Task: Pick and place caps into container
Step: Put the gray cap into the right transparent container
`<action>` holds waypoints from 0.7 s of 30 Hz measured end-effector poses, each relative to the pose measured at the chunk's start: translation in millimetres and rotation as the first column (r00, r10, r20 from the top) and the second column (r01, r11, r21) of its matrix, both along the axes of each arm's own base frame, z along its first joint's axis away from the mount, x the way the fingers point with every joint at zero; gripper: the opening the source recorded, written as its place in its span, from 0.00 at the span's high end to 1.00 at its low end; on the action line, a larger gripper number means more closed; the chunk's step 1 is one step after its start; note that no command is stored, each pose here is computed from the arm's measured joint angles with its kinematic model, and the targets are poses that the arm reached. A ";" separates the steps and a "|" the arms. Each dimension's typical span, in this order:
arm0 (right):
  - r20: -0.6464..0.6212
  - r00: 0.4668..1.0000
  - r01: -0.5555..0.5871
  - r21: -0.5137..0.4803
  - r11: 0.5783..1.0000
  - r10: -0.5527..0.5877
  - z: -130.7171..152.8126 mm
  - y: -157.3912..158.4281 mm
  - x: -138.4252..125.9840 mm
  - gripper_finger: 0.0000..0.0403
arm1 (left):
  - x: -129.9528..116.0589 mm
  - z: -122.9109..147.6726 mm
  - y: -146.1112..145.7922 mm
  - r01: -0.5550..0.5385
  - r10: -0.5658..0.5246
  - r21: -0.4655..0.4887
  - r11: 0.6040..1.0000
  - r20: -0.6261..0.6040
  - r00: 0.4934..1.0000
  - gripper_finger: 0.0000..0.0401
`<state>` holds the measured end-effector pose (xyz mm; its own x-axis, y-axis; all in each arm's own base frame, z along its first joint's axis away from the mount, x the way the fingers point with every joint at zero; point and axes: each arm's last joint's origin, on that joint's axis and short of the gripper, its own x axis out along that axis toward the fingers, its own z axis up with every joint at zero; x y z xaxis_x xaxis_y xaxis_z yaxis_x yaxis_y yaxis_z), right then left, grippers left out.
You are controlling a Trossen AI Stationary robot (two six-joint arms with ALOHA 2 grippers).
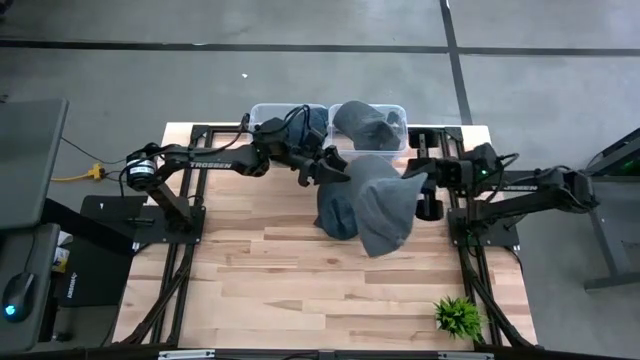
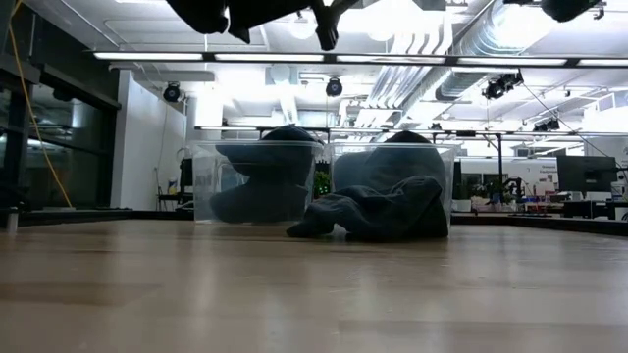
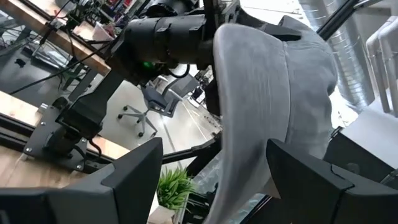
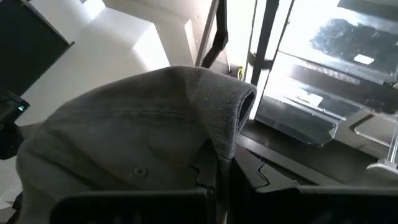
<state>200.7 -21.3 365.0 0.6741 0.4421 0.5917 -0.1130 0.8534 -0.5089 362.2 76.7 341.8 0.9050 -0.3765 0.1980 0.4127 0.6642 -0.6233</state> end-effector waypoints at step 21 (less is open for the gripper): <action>-0.138 0.990 0.053 0.085 0.995 -0.041 -1.4 -46.4 5.0 0.98 | -0.7 -0.2 -2.2 0.051 -0.054 0.081 0.995 0.025 0.998 0.85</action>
<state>205.7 -67.8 363.6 0.7696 0.3584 0.5285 -0.1348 0.9002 -0.4141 361.5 74.5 341.6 0.8784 -0.4391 0.1888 0.4641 0.6889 -0.5568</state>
